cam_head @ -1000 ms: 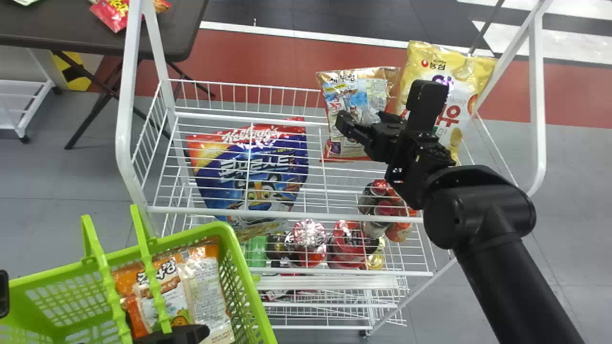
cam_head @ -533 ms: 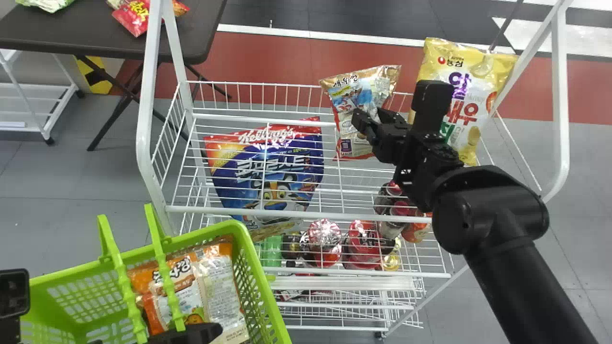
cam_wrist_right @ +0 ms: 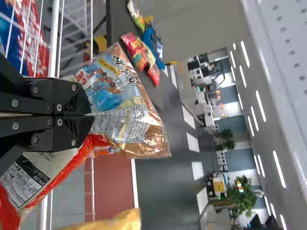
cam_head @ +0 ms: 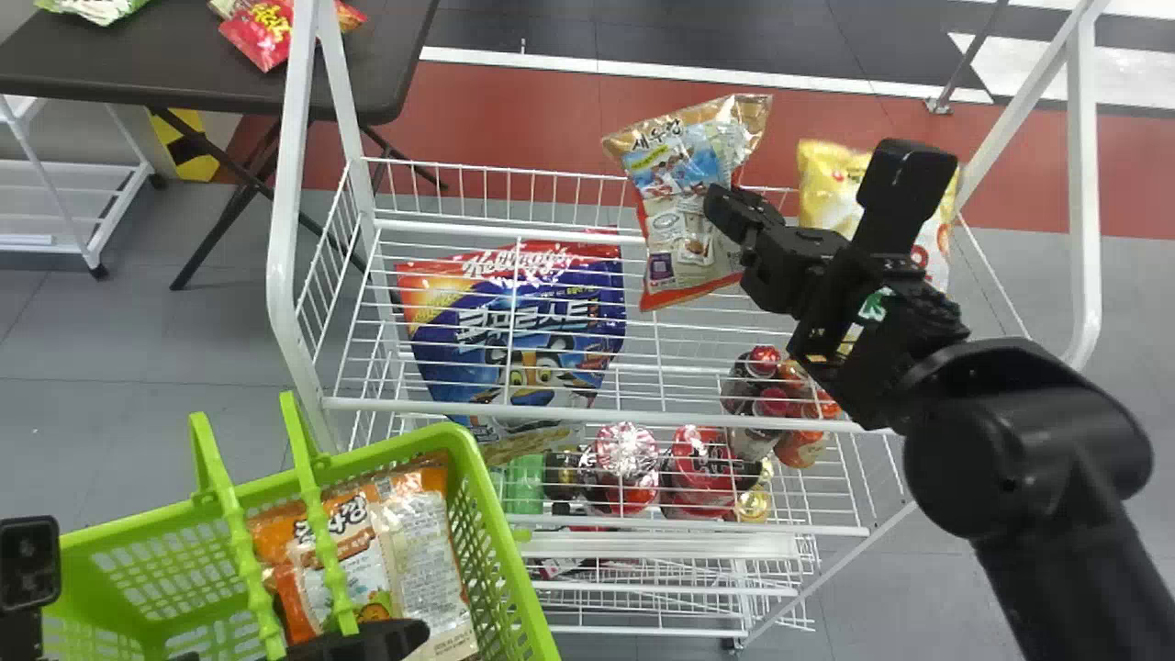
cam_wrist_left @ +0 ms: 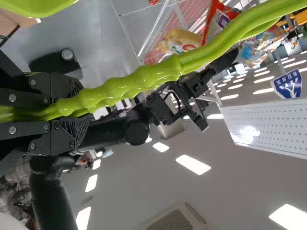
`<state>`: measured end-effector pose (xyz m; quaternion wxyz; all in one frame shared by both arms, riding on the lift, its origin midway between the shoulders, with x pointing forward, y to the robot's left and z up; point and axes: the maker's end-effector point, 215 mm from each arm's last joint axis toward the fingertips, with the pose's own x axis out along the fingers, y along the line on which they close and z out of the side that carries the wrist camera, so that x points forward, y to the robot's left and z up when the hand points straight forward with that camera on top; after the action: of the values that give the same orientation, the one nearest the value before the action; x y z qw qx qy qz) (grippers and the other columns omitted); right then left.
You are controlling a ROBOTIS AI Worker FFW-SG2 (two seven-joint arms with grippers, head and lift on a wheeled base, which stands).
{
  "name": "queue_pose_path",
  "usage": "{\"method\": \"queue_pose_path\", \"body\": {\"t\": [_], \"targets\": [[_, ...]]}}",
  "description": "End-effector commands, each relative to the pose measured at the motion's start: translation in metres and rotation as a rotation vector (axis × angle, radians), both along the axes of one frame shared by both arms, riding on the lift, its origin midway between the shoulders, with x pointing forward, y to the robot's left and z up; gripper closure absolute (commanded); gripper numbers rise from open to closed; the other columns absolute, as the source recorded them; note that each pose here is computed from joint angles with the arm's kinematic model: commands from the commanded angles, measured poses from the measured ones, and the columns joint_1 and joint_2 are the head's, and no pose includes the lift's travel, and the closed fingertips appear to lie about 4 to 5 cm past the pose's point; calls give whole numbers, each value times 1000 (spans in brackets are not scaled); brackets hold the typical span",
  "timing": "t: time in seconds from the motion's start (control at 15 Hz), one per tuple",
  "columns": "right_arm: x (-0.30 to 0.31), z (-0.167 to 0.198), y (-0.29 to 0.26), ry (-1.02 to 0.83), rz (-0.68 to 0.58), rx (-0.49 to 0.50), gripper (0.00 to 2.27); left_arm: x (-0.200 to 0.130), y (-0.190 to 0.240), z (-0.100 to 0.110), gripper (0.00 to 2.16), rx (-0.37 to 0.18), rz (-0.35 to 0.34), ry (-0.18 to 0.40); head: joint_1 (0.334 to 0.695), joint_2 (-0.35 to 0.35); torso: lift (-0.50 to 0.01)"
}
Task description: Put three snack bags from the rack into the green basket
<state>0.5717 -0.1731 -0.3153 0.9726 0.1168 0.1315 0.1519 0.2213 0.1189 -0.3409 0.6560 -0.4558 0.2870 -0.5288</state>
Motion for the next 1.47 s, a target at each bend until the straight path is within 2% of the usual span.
{"method": "queue_pose_path", "body": {"t": [0.0, 0.33, 0.6, 0.87, 1.07, 1.4], "targets": [[-34, -1, 29, 87, 105, 54, 2250, 0, -2, 0, 2148, -4, -3, 0, 695, -84, 0], [-127, -26, 106, 319, 382, 152, 2250, 3, -11, 0, 2148, -1, -20, -6, 695, 8, 0], [-187, -25, 154, 439, 560, 214, 2250, 3, -16, 1, 2148, -2, -30, -9, 695, 107, 0], [-206, -27, 179, 483, 596, 296, 2250, 2, -20, 2, 2148, -9, -40, -11, 695, 180, 0], [-225, -36, 195, 544, 618, 385, 2250, 2, -23, 2, 2148, -10, -45, -14, 695, 208, 0], [-254, -68, 205, 649, 626, 390, 2250, 4, -23, 4, 2148, -14, -43, -20, 695, 258, 0]]}}
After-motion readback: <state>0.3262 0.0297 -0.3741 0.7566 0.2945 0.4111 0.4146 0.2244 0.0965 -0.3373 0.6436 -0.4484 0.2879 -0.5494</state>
